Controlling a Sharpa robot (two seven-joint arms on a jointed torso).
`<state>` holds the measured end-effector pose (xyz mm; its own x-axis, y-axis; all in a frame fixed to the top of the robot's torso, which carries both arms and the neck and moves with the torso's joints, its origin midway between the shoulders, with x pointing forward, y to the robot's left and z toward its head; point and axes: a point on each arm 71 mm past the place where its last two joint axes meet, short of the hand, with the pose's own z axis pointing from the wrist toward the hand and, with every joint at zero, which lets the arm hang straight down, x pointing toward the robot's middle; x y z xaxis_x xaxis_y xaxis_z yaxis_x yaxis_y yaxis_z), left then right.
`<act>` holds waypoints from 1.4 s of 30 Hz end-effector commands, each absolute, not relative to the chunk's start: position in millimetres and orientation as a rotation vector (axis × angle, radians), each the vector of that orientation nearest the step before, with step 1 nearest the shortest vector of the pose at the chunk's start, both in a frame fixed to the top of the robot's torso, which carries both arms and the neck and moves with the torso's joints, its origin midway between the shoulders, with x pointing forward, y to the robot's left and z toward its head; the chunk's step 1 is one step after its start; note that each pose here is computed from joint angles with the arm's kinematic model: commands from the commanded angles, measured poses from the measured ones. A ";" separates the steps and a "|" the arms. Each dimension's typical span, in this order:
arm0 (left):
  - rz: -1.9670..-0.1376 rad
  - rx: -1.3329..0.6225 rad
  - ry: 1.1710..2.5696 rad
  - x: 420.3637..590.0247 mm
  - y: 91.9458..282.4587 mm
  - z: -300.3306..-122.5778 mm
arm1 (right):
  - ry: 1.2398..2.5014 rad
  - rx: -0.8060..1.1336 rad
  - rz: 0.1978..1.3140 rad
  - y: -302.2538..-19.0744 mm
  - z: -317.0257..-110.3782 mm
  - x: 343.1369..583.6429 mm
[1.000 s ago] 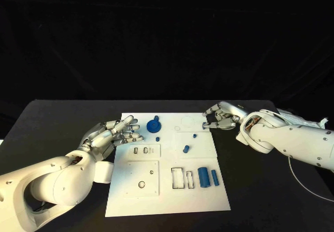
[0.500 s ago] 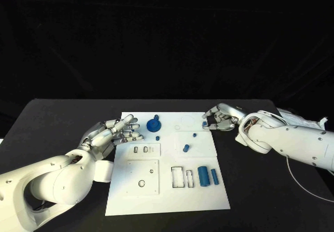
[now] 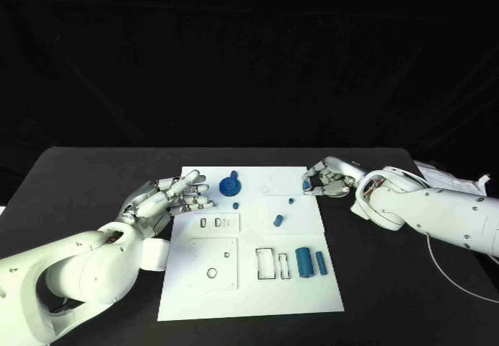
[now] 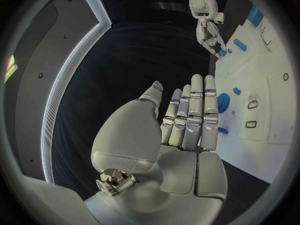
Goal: Assemble the parts on the task board
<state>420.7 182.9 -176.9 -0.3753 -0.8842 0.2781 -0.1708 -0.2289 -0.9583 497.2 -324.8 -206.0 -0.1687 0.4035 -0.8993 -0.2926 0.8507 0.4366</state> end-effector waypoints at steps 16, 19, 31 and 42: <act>-1.683 -1.272 1.473 420.1 180.7 -175.6 | 1.646 0.076 0.625 -323.1 -209.2 498.4; -1.682 -1.273 1.473 420.2 180.9 -175.7 | 1.640 0.077 0.625 -321.7 -208.8 498.4; -1.679 -1.274 1.472 420.3 181.5 -175.8 | 1.614 0.117 0.623 -317.2 -206.5 498.1; -1.673 -1.275 1.468 421.8 183.1 -176.4 | 1.566 0.163 0.685 -287.5 -179.5 494.2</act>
